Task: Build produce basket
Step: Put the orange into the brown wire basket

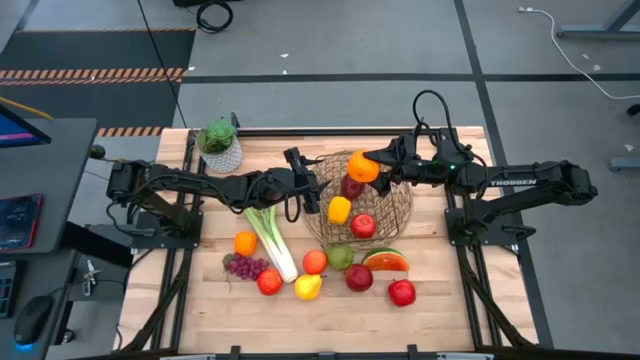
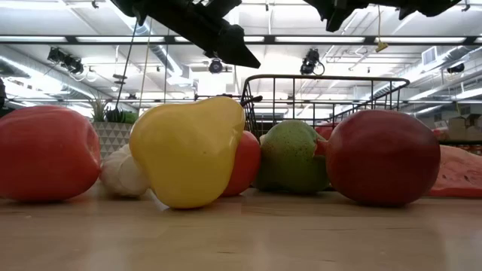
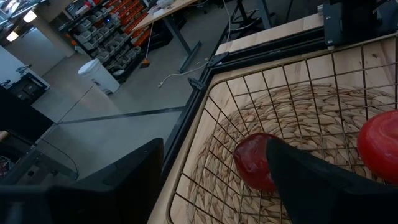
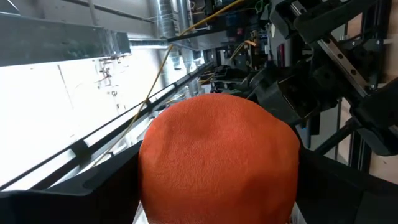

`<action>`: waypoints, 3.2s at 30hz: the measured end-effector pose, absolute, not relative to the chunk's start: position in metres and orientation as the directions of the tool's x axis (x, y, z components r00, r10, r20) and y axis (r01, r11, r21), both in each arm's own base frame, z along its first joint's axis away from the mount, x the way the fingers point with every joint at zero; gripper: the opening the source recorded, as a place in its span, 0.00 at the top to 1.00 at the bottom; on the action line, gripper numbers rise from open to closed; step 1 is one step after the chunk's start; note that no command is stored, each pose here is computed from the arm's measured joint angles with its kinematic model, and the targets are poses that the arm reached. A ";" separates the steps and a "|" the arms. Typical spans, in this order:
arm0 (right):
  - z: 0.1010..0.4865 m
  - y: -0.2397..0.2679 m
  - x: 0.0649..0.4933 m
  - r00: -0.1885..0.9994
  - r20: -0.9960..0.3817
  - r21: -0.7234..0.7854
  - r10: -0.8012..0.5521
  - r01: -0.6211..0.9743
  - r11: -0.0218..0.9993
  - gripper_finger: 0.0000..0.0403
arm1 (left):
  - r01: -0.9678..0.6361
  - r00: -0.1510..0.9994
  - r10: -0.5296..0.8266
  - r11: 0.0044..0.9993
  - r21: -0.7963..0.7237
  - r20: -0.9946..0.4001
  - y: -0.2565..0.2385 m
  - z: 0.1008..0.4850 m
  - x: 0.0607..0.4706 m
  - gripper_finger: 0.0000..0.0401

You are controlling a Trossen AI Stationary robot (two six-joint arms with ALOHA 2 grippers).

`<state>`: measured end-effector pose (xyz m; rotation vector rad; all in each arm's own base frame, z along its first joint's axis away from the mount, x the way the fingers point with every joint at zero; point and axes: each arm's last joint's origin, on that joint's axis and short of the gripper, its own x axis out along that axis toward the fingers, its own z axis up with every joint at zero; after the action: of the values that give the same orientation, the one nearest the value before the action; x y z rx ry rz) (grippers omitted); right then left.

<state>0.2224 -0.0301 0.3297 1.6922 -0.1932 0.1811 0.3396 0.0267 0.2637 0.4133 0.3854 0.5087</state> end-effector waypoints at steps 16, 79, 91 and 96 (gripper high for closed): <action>0.329 -0.030 0.223 0.975 0.222 0.972 -0.023 -0.223 -0.074 0.12 | -0.386 0.806 0.537 0.795 0.467 -0.249 0.027 0.264 0.340 0.28; 0.329 -0.030 0.223 0.975 0.222 0.753 -0.021 -0.158 0.639 0.12 | -0.386 0.806 0.538 0.795 0.467 -0.249 0.027 0.264 0.340 0.28; 0.329 -0.030 0.223 0.975 0.222 0.605 -0.021 -0.121 0.787 0.12 | -0.386 0.806 0.537 0.796 0.467 -0.249 0.027 0.264 0.340 0.28; 0.329 -0.030 0.223 0.975 0.222 0.566 -0.022 -0.111 0.817 0.12 | -0.386 0.806 0.537 0.796 0.467 -0.249 0.027 0.264 0.340 0.28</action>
<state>0.2226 -0.0302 0.3289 0.6141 -0.2235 0.0478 0.3396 0.0267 0.2637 0.4120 0.3851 0.5091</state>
